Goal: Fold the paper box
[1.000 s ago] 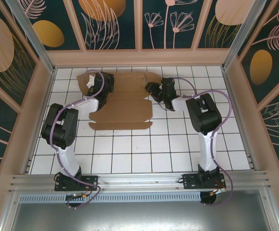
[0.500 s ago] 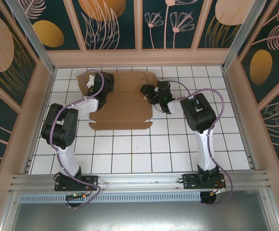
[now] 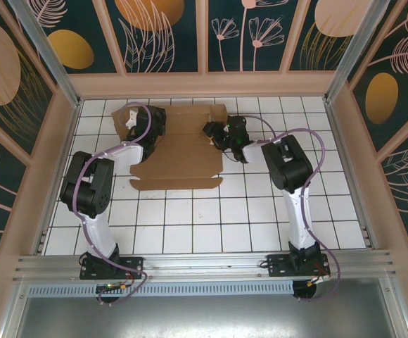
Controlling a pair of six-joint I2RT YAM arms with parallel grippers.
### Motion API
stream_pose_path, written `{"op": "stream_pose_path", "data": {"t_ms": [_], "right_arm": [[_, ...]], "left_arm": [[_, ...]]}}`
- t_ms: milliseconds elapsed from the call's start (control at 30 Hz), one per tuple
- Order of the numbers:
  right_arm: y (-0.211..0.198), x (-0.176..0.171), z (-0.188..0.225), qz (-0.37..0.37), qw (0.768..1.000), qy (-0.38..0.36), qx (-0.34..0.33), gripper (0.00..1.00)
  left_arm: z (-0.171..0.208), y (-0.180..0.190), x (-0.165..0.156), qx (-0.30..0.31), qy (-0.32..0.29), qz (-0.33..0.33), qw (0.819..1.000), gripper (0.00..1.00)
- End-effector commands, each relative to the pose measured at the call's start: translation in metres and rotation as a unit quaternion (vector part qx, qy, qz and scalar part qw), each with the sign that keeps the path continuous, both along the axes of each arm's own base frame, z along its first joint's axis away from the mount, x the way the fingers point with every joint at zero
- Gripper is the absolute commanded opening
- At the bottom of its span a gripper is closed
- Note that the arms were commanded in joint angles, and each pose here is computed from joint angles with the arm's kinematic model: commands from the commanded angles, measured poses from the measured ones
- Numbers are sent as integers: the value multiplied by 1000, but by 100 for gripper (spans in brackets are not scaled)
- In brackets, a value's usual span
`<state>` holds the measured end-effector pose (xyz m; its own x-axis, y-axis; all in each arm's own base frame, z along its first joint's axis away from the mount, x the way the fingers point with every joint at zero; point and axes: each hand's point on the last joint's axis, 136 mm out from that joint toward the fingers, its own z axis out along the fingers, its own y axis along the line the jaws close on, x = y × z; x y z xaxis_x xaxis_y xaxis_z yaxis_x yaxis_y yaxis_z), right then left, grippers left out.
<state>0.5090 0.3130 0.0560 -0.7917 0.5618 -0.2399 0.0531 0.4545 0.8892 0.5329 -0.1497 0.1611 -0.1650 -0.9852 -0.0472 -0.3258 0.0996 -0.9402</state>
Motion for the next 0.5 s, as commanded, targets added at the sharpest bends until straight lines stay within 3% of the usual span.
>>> {"op": "stream_pose_path", "data": {"t_ms": [0, 300, 467], "right_arm": [[-6, -17, 8, 19, 999, -9, -27, 54], [-78, -41, 67, 36, 986, -83, -140, 52], [-107, -32, 90, 47, 939, -168, -296, 52]], "left_arm": [[-97, 15, -38, 50, 153, 0, 987, 0], [-95, 23, -38, 49, 155, 8, 987, 0], [-97, 23, -38, 49, 157, 6, 986, 0]]}}
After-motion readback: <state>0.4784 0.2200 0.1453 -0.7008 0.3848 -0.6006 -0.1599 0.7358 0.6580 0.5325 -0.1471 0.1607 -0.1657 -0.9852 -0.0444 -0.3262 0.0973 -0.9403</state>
